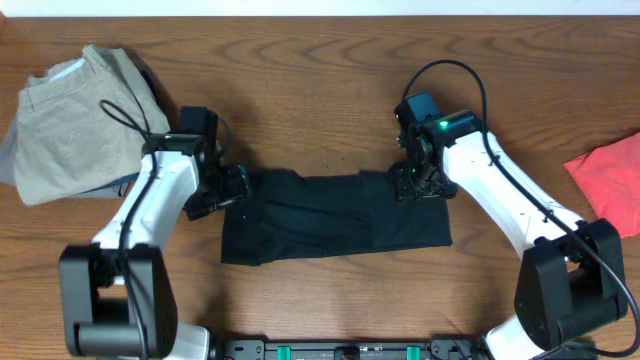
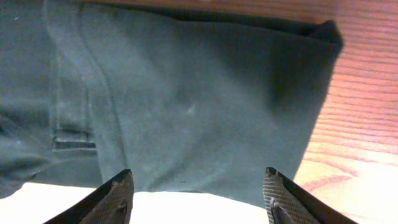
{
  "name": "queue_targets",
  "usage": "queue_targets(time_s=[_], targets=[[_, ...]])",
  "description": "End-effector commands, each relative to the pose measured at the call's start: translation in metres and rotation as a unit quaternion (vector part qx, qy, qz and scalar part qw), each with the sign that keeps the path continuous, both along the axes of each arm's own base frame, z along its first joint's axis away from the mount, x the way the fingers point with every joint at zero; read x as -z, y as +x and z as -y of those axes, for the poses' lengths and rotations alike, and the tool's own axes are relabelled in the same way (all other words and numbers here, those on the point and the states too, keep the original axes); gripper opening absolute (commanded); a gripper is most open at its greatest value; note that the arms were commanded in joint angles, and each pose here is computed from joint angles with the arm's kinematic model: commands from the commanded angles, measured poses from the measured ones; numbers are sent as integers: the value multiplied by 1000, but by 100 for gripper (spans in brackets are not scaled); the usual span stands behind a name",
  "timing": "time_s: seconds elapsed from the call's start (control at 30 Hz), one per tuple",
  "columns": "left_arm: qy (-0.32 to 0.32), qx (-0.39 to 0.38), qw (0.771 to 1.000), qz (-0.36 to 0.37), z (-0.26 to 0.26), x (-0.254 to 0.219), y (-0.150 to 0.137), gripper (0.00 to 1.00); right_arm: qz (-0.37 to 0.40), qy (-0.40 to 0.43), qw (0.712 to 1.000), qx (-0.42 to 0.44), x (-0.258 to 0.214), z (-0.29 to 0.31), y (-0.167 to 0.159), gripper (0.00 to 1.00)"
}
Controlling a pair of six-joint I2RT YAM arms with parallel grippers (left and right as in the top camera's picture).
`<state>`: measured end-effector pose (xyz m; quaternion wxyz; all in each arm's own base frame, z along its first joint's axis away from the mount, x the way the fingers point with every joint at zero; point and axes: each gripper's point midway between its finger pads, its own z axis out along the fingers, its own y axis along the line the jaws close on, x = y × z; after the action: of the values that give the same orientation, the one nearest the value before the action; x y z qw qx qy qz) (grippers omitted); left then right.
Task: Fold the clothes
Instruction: 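Fold the shirt's right end leftward over the middle with the right gripper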
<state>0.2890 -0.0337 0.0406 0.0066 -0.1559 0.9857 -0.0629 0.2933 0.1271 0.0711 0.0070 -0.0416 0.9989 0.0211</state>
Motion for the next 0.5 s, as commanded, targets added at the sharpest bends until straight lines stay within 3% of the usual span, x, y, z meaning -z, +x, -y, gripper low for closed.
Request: queue_targets(time_s=[0.0,0.13,0.3,0.47], targets=[[-65,63,995,-43,21,23,-14,81,3,-12,1000,18,0,9,4,65],[-66,60,992,-87,20,46,-23,81,3,-12,1000,18,0,9,4,65],[-131,73,980,-131,45,58,-39,81,5,-15,1000,18,0,10,5,65],[-129,90,976,-150,55,61,-48,69,7,-14,1000,18,0,10,6,66]])
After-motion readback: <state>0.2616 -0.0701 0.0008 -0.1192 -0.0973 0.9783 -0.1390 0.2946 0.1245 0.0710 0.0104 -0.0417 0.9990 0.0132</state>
